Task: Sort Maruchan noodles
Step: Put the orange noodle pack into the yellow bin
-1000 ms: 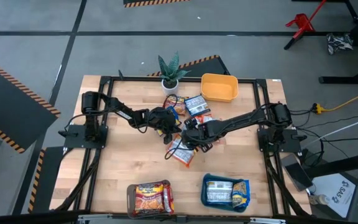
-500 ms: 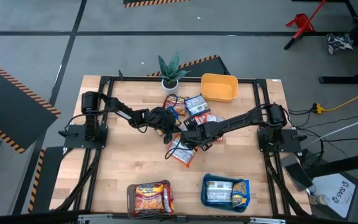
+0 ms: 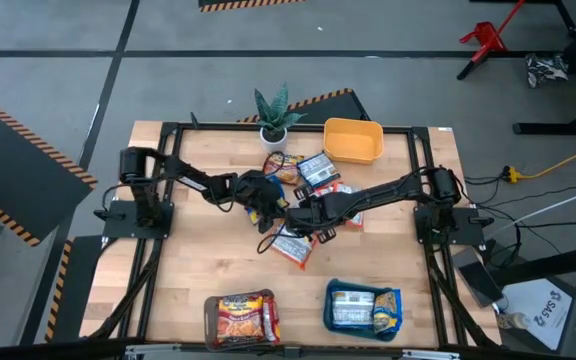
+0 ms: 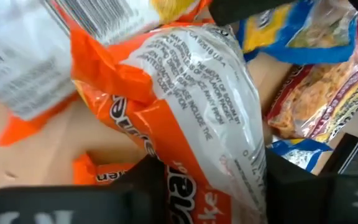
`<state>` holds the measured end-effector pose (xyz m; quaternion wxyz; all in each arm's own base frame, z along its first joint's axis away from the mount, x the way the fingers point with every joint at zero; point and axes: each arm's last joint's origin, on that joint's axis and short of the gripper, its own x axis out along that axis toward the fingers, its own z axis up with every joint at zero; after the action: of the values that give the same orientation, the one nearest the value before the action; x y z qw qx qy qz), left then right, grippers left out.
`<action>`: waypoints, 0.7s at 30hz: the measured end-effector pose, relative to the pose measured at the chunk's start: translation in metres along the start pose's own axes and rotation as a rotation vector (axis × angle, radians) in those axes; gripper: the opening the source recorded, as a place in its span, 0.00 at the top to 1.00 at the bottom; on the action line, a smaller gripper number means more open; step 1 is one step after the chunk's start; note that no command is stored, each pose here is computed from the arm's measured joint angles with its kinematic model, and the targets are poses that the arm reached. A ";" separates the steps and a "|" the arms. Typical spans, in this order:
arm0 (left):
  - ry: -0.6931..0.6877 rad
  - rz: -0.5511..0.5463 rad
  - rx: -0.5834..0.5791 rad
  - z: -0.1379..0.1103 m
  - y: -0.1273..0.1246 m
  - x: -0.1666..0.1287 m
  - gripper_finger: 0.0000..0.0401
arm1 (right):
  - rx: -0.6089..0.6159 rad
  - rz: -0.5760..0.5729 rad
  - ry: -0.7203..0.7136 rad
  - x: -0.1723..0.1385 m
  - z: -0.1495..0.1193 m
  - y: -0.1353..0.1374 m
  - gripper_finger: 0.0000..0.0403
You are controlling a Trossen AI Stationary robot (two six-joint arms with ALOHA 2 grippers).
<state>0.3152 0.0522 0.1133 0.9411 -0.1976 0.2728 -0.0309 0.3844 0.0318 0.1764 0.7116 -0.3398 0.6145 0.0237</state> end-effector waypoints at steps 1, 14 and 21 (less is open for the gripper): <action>-0.007 -0.006 0.002 0.004 -0.003 -0.004 1.00 | 0.010 0.008 -0.006 -0.004 0.002 -0.002 0.72; -0.116 -0.030 0.050 0.051 -0.042 -0.078 1.00 | 0.239 0.183 -0.065 -0.067 -0.024 -0.052 0.71; -0.227 -0.055 0.090 0.068 -0.057 -0.108 1.00 | 0.463 0.081 -0.035 -0.114 -0.105 -0.105 0.69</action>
<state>0.2622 0.0419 0.2415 0.9726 -0.1650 0.1572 -0.0465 0.3140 -0.0584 0.3241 0.7794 -0.1423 0.6044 -0.0835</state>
